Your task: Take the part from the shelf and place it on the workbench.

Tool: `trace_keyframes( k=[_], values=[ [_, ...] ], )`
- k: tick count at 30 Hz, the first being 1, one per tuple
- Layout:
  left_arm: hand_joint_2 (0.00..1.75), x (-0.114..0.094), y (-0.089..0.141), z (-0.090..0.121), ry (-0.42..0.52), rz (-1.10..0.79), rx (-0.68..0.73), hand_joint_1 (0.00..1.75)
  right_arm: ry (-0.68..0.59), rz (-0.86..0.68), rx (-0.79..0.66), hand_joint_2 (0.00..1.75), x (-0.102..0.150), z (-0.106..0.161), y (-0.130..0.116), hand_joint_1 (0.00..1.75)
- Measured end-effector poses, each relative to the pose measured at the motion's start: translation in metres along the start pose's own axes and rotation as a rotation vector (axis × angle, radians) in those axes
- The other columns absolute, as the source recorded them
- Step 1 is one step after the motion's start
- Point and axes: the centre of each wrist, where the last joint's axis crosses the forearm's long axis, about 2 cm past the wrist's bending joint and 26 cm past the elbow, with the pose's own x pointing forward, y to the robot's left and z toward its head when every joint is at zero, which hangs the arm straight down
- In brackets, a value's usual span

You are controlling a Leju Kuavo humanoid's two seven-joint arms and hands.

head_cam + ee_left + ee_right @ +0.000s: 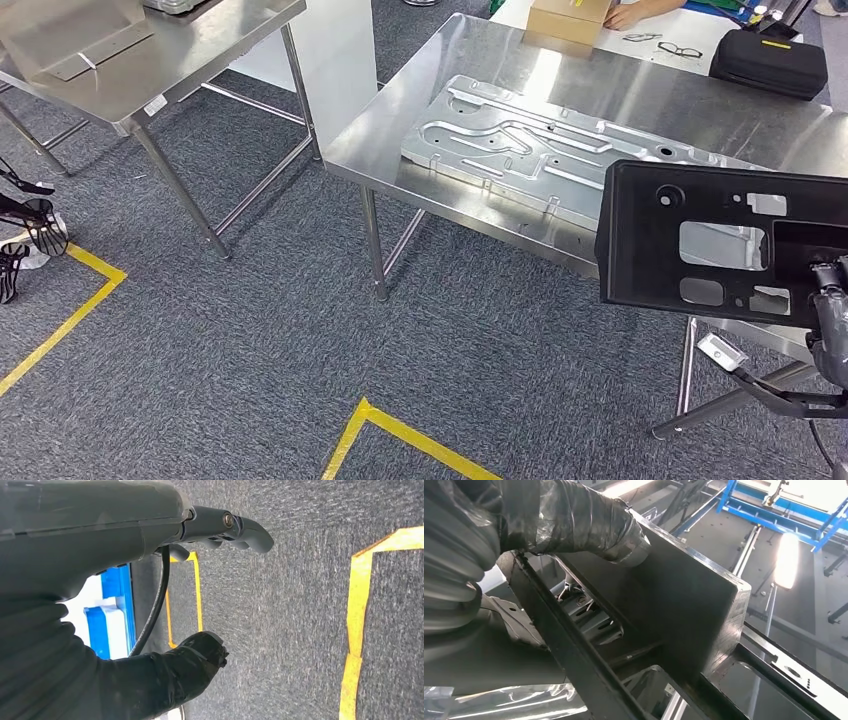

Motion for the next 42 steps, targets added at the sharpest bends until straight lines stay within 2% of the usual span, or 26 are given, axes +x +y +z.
trace_keyframes(
  k=[13,19,28,42],
  values=[
    [1.75,0.005,-0.003,0.000,-0.008,0.009,-0.015,0.00,-0.030,-0.031,0.001,1.75,0.017,0.004,0.005,1.75],
    [1.75,0.001,-0.004,0.000,0.008,0.022,-0.020,0.00,-0.013,-0.043,-0.033,1.75,0.024,0.022,0.002,1.75],
    [1.75,-0.002,-0.007,0.001,0.004,0.042,-0.030,0.00,-0.001,-0.013,-0.059,1.75,0.016,0.041,-0.011,1.75],
    [1.75,-0.003,-0.004,0.000,0.002,0.059,-0.026,0.00,0.017,-0.013,-0.043,1.75,0.009,0.046,-0.014,1.75]
  ],
)
